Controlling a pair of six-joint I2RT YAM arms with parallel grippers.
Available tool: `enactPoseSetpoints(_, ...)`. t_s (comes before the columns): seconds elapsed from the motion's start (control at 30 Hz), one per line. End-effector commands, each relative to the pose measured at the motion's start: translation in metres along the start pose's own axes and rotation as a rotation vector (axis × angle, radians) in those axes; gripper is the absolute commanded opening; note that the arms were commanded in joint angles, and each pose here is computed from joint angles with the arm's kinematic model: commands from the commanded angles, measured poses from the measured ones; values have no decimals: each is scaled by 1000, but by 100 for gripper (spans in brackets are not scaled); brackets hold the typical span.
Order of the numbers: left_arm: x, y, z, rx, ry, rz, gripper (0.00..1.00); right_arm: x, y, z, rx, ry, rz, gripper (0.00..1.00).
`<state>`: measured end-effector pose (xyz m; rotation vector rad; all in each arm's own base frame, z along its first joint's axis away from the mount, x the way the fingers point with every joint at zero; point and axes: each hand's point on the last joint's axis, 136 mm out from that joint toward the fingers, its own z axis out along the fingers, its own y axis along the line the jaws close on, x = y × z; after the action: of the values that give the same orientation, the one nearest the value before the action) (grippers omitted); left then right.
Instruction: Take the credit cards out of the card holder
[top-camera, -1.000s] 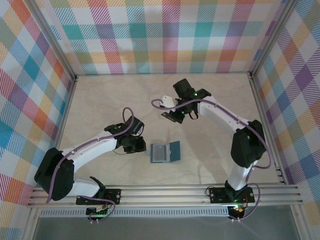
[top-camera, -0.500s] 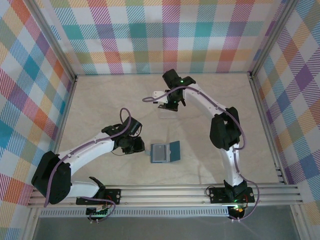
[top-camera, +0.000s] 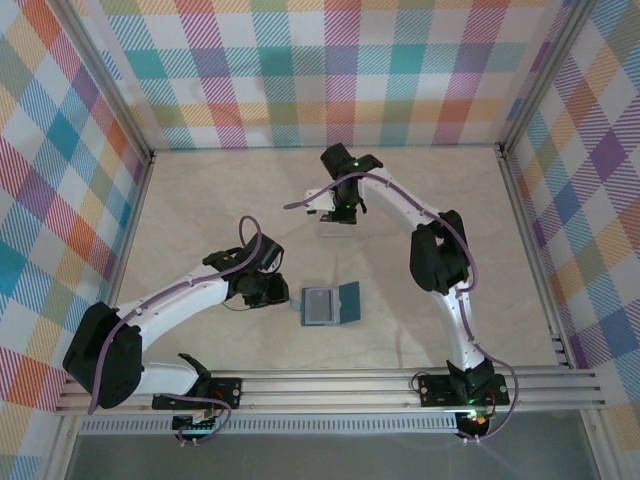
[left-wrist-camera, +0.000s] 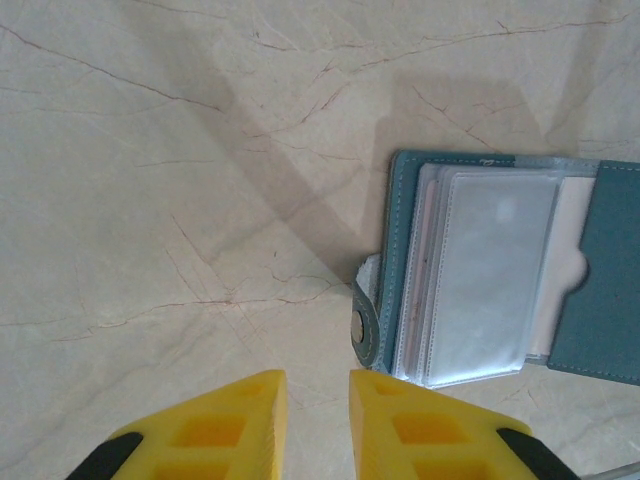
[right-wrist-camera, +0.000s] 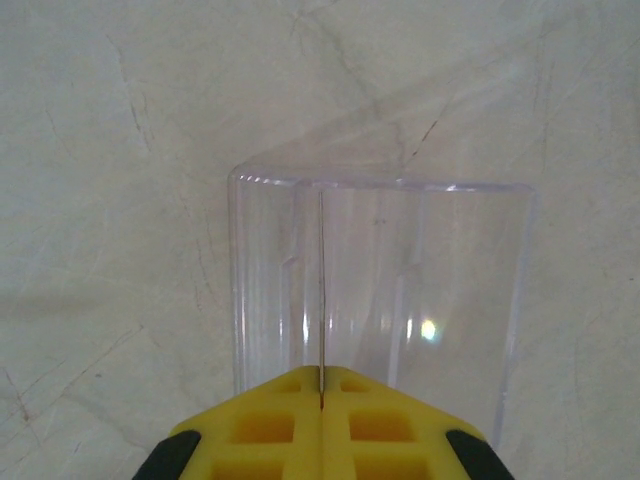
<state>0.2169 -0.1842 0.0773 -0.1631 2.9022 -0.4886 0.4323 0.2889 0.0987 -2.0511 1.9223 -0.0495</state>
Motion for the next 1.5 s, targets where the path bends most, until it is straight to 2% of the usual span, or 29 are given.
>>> enactPoseSetpoints(0.0, 5, 9, 2, -33, 32, -28, 24, 10, 7, -1, -47, 36, -5, 0)
enactPoseSetpoints(0.3, 4, 7, 2, -25, 34, -23, 24, 14, 32, -7, -146, 47, 22, 0)
enactPoseSetpoints(0.67, 4, 5, 1, -19, 33, -19, 25, -2, 58, -4, -255, 18, 14, 0)
enactPoseSetpoints(0.9, 2, 6, 1, -23, 32, -17, 25, -5, 49, 1, -241, 15, 12, 16)
enactPoseSetpoints(1.33, 1, 6, 2, -31, 33, -15, 25, -10, 13, -4, -67, 14, 13, 21)
enactPoseSetpoints(1.4, 0, 5, 2, -27, 33, -13, 25, -13, 19, -11, -96, -7, 16, 27)
enactPoseSetpoints(1.47, 0, 4, 2, -27, 32, -12, 25, -13, 27, -15, -125, -18, 19, 36)
